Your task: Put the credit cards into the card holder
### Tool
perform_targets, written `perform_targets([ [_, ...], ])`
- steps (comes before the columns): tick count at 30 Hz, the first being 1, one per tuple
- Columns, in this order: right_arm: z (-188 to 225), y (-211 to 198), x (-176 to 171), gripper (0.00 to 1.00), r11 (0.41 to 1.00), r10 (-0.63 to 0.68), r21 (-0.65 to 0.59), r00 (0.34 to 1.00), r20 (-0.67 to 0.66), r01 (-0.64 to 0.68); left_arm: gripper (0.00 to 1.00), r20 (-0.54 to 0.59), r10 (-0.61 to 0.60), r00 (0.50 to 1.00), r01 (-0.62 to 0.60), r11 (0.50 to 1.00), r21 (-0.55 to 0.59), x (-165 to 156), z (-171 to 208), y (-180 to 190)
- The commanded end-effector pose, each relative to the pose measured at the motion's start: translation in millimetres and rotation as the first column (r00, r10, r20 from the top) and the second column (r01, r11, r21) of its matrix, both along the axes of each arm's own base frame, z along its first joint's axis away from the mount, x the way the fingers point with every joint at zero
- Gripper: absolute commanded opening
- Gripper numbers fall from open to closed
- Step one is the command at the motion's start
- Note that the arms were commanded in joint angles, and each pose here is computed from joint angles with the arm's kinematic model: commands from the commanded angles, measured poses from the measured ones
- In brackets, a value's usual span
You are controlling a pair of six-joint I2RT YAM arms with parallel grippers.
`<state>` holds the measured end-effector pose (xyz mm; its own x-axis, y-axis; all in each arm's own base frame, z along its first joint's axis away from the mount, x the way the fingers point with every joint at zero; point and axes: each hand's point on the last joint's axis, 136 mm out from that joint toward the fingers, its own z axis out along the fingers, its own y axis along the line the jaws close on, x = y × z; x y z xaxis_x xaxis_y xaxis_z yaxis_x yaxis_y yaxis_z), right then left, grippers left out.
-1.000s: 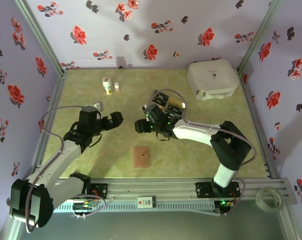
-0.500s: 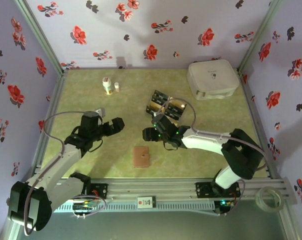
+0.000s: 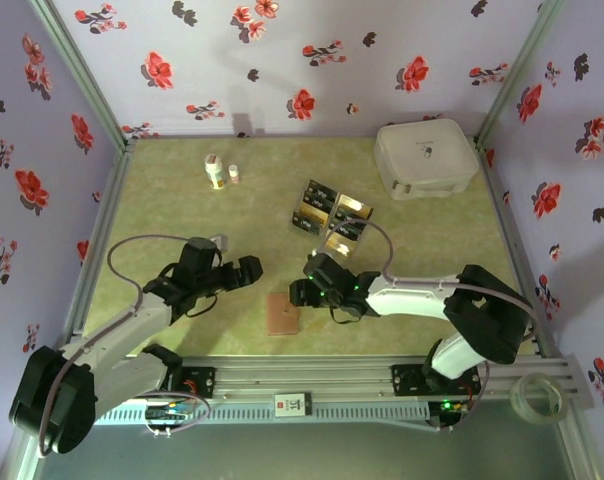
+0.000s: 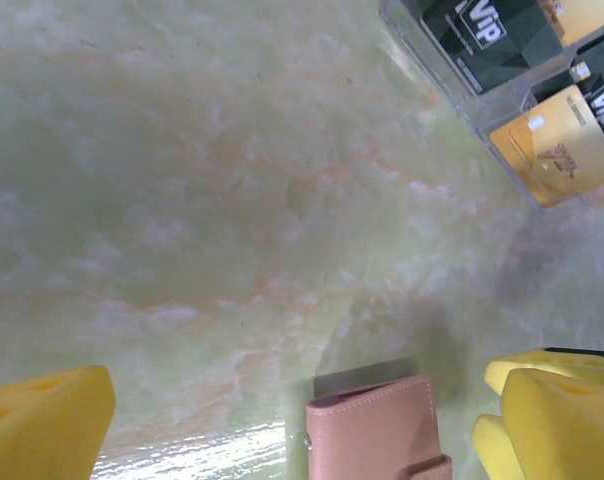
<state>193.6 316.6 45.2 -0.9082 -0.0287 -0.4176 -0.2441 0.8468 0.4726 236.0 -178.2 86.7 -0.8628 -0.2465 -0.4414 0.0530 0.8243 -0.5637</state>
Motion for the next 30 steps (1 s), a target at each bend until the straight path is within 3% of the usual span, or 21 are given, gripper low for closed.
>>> perform_targets([
  [1, -9.3, 0.5, -9.0, 0.61, 1.000, -0.026, 0.012, 0.999, -0.033, 0.026, 1.00, -0.006, 0.002, 1.000, -0.002, 1.000, -0.016, -1.7, 0.1, -6.8],
  [30, -27.4, 25.3, -21.6, 0.54, 0.997, -0.056, 0.053, 0.989, -0.140, 0.064, 1.00, -0.030, -0.024, 0.999, 0.022, 0.998, -0.050, -14.3, -23.7, -21.8],
])
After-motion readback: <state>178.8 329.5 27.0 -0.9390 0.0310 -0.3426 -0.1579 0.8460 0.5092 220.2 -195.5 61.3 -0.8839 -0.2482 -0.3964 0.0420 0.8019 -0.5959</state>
